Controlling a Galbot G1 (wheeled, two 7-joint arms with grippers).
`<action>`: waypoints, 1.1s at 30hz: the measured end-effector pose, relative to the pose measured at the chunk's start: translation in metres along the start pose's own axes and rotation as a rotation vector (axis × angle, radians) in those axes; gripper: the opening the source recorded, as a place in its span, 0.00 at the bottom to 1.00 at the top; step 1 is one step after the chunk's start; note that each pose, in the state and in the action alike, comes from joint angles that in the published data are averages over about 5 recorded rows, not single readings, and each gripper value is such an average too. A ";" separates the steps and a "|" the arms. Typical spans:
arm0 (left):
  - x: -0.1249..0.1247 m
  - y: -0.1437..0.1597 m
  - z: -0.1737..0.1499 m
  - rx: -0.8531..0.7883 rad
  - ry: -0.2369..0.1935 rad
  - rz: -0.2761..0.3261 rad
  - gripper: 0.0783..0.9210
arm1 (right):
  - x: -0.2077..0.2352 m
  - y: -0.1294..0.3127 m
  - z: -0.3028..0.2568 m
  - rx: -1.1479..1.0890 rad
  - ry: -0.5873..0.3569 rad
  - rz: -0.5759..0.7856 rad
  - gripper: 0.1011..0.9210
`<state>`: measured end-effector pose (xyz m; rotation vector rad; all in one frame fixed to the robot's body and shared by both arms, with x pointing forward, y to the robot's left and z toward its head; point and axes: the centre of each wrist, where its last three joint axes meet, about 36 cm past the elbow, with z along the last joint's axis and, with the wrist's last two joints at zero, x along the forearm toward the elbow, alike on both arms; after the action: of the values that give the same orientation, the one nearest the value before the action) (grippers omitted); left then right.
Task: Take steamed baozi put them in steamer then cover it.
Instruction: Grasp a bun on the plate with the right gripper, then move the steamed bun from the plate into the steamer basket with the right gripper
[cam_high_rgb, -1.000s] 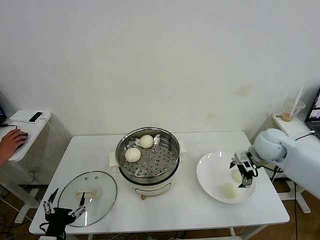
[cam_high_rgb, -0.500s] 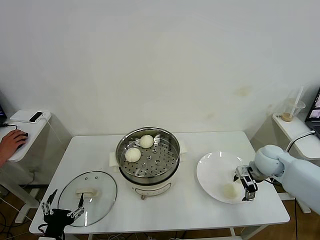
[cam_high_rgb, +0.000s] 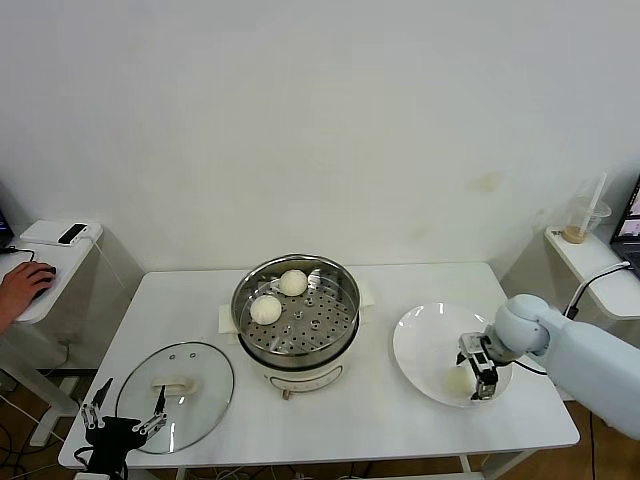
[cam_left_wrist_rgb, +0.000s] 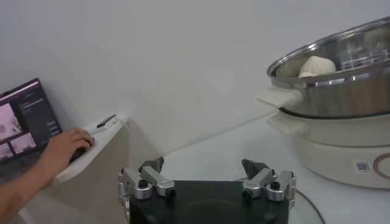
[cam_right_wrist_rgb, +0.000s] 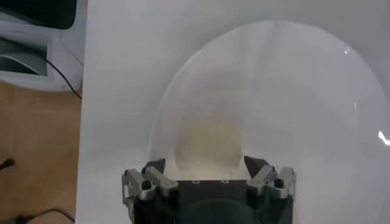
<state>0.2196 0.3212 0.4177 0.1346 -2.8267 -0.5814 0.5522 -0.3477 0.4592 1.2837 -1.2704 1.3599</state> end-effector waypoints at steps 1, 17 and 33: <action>0.000 0.000 0.000 0.000 0.000 0.000 0.88 | -0.001 0.000 -0.001 -0.001 -0.001 0.000 0.80; 0.000 0.001 -0.001 -0.001 -0.004 -0.001 0.88 | 0.012 -0.008 0.003 -0.002 -0.002 -0.001 0.63; -0.001 0.005 -0.003 -0.002 -0.012 -0.006 0.88 | 0.107 -0.068 -0.007 0.005 -0.057 0.126 0.64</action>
<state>0.2211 0.3248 0.4224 0.1391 -2.8384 -0.5877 0.6064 -0.3388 0.5739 1.2717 -1.4080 1.4239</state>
